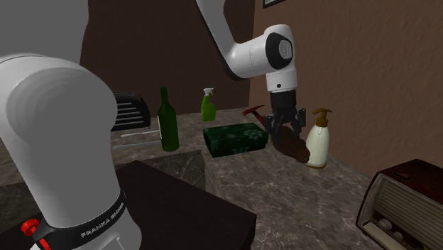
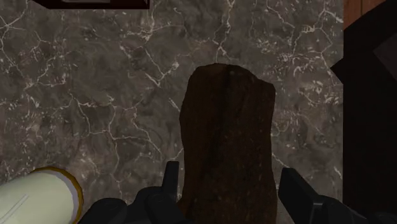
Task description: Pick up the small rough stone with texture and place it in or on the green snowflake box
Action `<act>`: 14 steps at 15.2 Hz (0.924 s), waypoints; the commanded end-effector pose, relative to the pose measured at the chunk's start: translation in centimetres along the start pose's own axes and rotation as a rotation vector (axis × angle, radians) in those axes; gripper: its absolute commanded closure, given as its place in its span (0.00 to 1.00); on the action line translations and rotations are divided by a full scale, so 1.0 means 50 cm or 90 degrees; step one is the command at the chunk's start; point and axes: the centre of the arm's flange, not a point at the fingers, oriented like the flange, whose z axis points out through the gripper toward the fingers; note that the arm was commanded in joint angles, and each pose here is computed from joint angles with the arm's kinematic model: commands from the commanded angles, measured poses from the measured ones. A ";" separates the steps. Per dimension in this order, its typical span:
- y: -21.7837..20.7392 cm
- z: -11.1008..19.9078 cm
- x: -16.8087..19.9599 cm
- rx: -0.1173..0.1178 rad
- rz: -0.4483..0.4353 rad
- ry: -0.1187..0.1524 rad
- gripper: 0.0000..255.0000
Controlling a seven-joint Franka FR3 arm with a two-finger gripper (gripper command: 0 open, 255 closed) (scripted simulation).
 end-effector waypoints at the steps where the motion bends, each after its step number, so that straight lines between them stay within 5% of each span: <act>1: -0.008 -0.016 0.051 0.000 0.001 0.000 1.00; 14: -0.040 -0.112 0.379 0.000 0.001 0.000 1.00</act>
